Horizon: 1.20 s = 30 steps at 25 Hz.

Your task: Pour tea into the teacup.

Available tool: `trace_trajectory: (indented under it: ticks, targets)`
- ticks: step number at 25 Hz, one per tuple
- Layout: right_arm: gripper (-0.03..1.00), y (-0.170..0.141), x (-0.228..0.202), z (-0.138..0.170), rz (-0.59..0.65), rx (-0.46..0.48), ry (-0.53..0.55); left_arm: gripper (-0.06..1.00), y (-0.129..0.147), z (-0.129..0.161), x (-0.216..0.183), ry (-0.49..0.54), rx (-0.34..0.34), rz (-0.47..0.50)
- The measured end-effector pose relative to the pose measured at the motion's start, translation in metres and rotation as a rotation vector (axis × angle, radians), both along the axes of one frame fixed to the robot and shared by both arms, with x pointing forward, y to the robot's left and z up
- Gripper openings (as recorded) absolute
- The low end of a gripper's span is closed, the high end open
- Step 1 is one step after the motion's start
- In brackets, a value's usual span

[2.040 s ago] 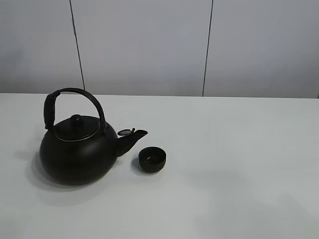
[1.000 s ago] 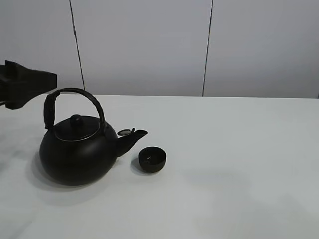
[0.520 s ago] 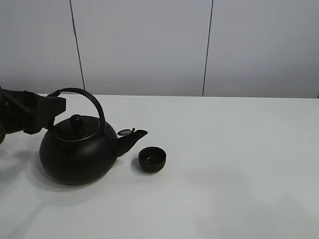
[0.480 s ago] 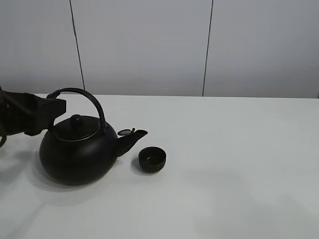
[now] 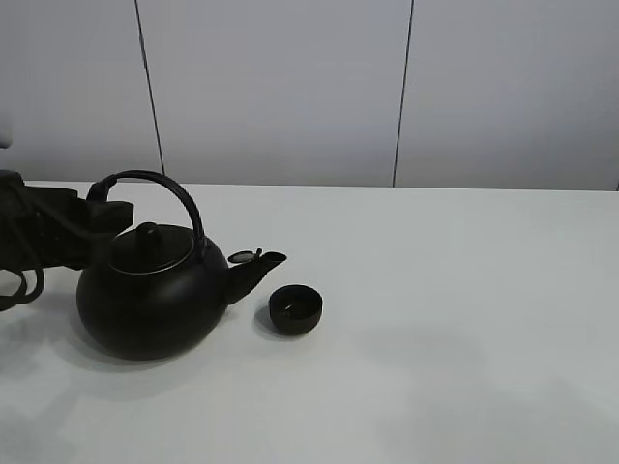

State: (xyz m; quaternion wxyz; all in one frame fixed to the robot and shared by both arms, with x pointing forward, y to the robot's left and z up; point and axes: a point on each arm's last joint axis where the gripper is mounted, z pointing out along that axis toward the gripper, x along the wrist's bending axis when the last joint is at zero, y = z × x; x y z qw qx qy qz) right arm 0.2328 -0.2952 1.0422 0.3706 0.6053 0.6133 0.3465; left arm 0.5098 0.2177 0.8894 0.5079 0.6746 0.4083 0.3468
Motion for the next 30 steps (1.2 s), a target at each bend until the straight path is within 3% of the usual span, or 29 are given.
trace_trajectory:
  ticks: [8,16,21,26,30]
  targets:
    - [0.49,0.0,0.0,0.0,0.0,0.0,0.0,0.12,-0.002,-0.001,-0.001,-0.028,0.066,-0.032]
    - [0.49,0.0,0.0,0.0,0.0,0.0,0.0,0.12,-0.001,0.005,-0.001,-0.027,0.096,-0.037]
    - [0.49,0.0,0.0,0.0,0.0,0.0,-0.001,0.12,0.001,0.033,-0.008,-0.06,0.128,-0.034]
    - [0.49,0.0,0.0,0.0,0.0,0.0,-0.001,0.12,0.004,0.073,-0.017,-0.156,0.093,-0.018]
    - [0.49,0.0,0.0,0.0,0.0,0.0,-0.001,0.12,0.007,0.092,-0.025,-0.17,0.049,-0.003]
